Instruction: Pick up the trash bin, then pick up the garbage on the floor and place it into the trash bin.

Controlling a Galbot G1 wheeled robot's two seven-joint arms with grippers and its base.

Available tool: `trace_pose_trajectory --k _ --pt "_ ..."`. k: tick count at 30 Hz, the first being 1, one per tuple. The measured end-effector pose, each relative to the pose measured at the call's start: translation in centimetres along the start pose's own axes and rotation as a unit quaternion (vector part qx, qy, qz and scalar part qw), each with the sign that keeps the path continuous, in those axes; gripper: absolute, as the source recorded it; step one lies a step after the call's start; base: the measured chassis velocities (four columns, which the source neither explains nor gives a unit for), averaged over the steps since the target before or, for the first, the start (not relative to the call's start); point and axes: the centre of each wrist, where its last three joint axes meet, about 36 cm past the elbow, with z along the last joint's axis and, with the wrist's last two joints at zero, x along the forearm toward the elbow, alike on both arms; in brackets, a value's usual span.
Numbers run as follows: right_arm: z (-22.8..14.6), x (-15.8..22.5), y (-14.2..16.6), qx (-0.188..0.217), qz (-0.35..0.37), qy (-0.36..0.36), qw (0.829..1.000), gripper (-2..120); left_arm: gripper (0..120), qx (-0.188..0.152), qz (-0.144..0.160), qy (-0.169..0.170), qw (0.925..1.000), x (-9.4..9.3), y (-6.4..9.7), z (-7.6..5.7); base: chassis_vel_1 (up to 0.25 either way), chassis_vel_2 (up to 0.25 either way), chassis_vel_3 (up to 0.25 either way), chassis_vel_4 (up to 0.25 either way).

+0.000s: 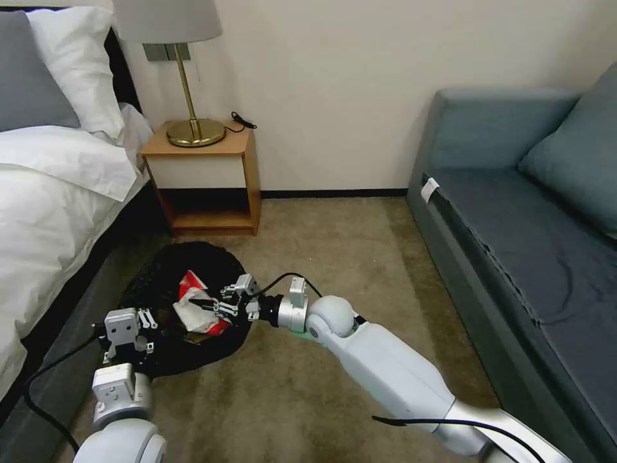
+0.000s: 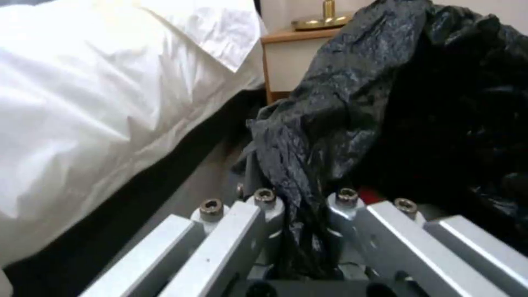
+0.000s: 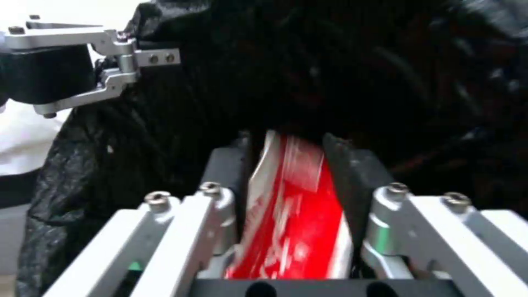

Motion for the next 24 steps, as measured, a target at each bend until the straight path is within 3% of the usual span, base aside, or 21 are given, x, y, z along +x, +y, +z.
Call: trace_pose_trajectory --k 8,11,15,17,18,19,21,24 --pt "-0.7 1.4 0.2 0.016 0.021 -0.015 1.000 62 3 0.025 -0.005 0.017 0.9995 -0.6 -0.1 0.2 0.000 0.000 0.000 0.000" --pt "-1.8 4.1 -0.4 0.020 0.054 -0.036 0.998 79 3 0.072 -0.024 0.050 0.9959 -1.9 -0.3 1.0 0.000 0.000 0.000 0.000" --pt "-2.2 5.8 -0.8 0.021 0.075 -0.046 0.996 88 3 0.111 -0.048 0.073 0.9900 -2.8 -0.5 1.4 0.000 0.000 0.000 0.000" --pt "-2.4 8.3 -1.7 0.019 0.114 -0.061 0.991 98 3 0.180 -0.088 0.114 0.9730 -4.2 -0.9 2.0 0.000 0.000 0.000 0.000" --pt "-2.3 8.9 -1.9 0.018 0.124 -0.065 0.990 99 3 0.199 -0.095 0.125 0.9673 -4.6 -1.0 2.2 0.000 0.000 0.000 0.000" --pt "-2.3 8.9 -1.9 0.018 0.124 -0.065 0.990 99 3 0.199 -0.095 0.125 0.9673 -4.6 -1.0 2.2 0.000 0.000 0.000 0.000" --pt "-0.8 10.6 -1.5 0.008 0.154 -0.084 0.984 100 3 0.259 -0.096 0.152 0.9492 -6.2 -1.2 3.6 0.000 0.000 0.000 0.000" --pt "0.4 11.3 -0.7 0.000 0.167 -0.090 0.982 100 3 0.284 -0.088 0.151 0.9428 -7.8 -1.2 4.1 0.000 0.000 0.000 0.000"
